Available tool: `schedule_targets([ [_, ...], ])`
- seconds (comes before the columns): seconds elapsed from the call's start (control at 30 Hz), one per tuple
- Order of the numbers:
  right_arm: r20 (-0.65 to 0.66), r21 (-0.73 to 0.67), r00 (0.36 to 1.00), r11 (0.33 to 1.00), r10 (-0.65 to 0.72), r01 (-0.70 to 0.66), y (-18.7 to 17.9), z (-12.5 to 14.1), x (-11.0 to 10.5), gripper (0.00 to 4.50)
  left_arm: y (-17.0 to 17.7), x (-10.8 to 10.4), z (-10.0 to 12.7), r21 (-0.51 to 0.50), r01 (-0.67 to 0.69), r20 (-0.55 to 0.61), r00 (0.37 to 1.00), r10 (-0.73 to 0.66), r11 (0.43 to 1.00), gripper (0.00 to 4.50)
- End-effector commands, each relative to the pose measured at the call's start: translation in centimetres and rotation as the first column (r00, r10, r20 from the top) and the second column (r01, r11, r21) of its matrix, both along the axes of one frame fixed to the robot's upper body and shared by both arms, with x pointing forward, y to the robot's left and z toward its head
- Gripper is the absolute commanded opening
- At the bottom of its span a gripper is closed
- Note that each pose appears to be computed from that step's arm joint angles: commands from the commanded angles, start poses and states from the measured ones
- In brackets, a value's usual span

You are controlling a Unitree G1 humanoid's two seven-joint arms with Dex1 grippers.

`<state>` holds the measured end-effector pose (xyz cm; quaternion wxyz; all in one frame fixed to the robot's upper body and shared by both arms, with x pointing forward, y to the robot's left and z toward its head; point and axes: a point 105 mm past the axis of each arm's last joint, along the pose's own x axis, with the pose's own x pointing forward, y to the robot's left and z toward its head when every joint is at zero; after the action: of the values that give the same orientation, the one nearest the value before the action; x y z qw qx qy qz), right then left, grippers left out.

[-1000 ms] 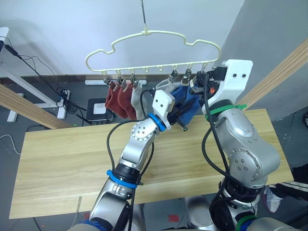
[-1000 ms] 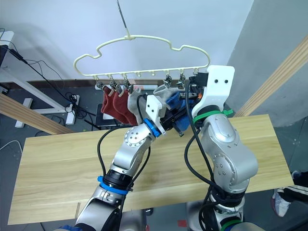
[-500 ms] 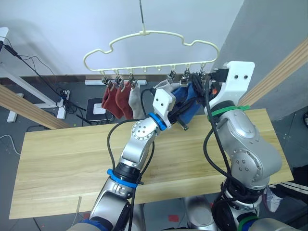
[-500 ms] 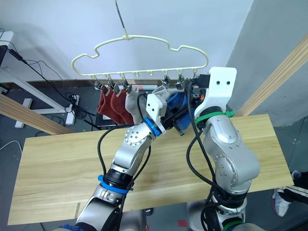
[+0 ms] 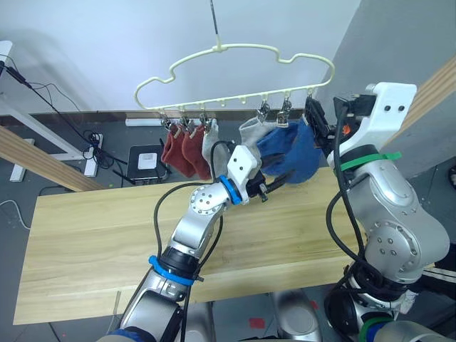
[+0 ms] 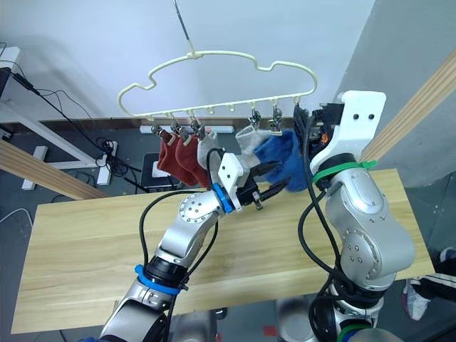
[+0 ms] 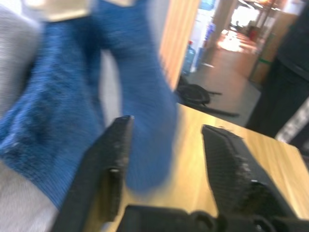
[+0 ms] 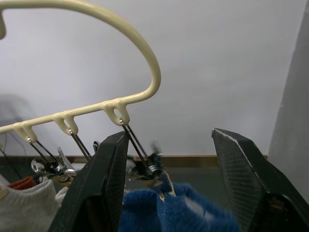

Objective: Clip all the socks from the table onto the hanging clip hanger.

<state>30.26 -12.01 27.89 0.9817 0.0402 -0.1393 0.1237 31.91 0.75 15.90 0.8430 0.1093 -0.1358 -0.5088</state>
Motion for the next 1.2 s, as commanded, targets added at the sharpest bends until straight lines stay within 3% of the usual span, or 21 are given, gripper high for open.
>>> schedule_targets([
  [0.03,0.064,-0.022,0.998,1.0,0.005,-0.004,-0.8,1.0,-1.2,2.82,0.8,-1.2,0.9,-0.013,0.035,0.027,0.999,-0.034,0.999,3.65],
  [0.13,0.053,-0.088,0.999,0.996,0.009,-0.005,-1.7,0.5,-1.2,2.82,2.8,-1.8,0.8,0.016,0.03,0.018,0.999,-0.03,0.999,4.43],
  [0.23,0.02,-0.186,0.998,0.981,0.058,-0.054,-2.2,-0.6,-1.5,2.82,5.2,-2.5,1.0,0.036,0.015,0.007,1.0,-0.015,0.999,4.47],
  [0.33,-0.062,-0.331,0.981,0.924,0.183,-0.193,-2.0,-3.1,-2.4,3.39,8.1,-3.7,1.0,0.089,-0.015,-0.002,1.0,0.015,0.996,4.5],
  [0.43,-0.105,-0.409,0.956,0.864,0.275,-0.293,-1.7,-4.1,-3.0,4.37,9.7,-4.3,1.1,0.118,-0.045,-0.011,0.999,0.047,0.992,4.5],
  [0.47,-0.115,-0.43,0.947,0.844,0.301,-0.321,-1.6,-4.3,-3.1,4.44,10.2,-4.5,1.2,0.123,-0.056,-0.014,0.998,0.058,0.991,4.5],
  [0.73,-0.198,-0.534,0.892,0.718,0.407,-0.446,-3.1,-4.7,-2.8,4.44,17.0,-5.1,1.0,0.204,-0.267,-0.043,0.959,0.281,0.942,4.5],
  [0.97,-0.261,-0.609,0.885,0.645,0.387,-0.462,-5.7,-4.9,-1.7,4.44,22.7,-5.0,1.6,0.254,-0.441,-0.054,0.882,0.468,0.861,4.5],
  [1.03,-0.246,-0.634,0.893,0.634,0.377,-0.442,-6.3,-4.8,-1.3,4.44,24.0,-4.9,1.3,0.297,-0.497,-0.063,0.842,0.536,0.815,4.5],
  [1.13,-0.253,-0.63,0.884,0.626,0.393,-0.459,-6.8,-4.7,-1.3,4.44,25.0,-4.8,0.8,0.392,-0.537,0.024,0.818,0.575,0.747,4.5],
  [1.2,-0.268,-0.635,0.874,0.609,0.404,-0.476,-7.5,-4.8,-1.2,4.44,26.3,-4.7,0.3,0.423,-0.569,-0.005,0.777,0.629,0.706,4.5],
])
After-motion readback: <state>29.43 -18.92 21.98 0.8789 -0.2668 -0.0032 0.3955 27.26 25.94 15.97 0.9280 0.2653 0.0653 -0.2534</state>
